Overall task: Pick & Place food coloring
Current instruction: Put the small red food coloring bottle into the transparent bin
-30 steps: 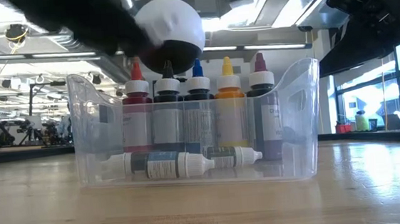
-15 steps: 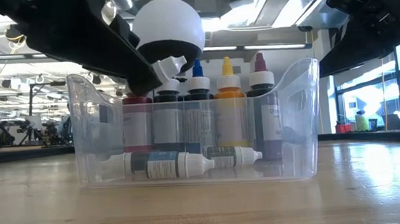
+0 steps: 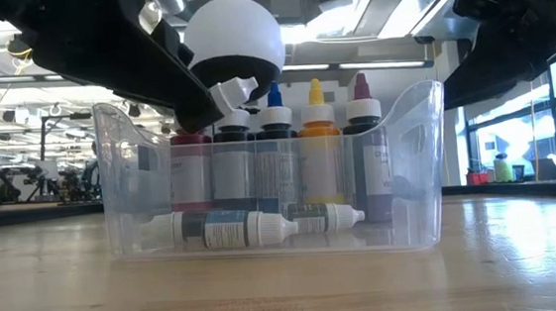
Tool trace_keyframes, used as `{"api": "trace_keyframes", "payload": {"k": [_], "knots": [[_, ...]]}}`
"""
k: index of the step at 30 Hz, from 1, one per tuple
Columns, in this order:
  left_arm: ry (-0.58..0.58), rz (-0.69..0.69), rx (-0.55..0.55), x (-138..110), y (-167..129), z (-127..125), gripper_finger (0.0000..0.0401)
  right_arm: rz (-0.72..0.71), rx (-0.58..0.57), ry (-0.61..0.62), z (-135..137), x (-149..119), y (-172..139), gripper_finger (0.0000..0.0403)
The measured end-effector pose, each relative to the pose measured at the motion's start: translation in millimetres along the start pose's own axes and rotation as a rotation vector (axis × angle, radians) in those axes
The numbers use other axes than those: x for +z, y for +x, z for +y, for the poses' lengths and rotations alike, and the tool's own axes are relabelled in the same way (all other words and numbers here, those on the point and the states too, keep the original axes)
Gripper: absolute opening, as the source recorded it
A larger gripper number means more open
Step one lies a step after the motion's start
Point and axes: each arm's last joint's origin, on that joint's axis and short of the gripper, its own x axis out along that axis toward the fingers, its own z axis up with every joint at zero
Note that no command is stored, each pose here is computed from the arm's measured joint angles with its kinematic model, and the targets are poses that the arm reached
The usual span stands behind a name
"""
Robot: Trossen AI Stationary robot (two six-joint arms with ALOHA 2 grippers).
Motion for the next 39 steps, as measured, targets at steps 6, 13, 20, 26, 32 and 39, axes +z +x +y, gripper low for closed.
{"api": "trace_keyframes", "payload": {"k": [6,13,20,26,32,39], "knots": [[0.000,0.000,0.001,0.0,0.0,0.0,0.0097,-0.006,-0.010,-0.001,-0.3,0.2,0.0,0.0137],[0.000,-0.011,0.042,0.4,-0.1,1.2,0.0099,-0.033,-0.057,0.013,-2.5,1.5,0.8,0.0137],[-0.004,-0.073,0.055,14.9,-11.5,2.9,0.0096,-0.017,-0.129,0.049,-10.7,1.6,13.9,0.0150],[-0.032,-0.187,0.115,33.7,-53.6,17.5,0.0097,0.046,-0.165,0.047,-17.8,-3.5,33.8,0.0205],[-0.089,-0.326,0.115,23.4,-90.3,37.4,0.0098,0.028,-0.249,0.085,-22.2,-8.1,51.3,0.0246],[-0.166,-0.457,0.143,-18.7,-95.3,51.9,0.0097,0.062,-0.221,0.075,-19.3,-19.2,71.8,0.0247]]}}
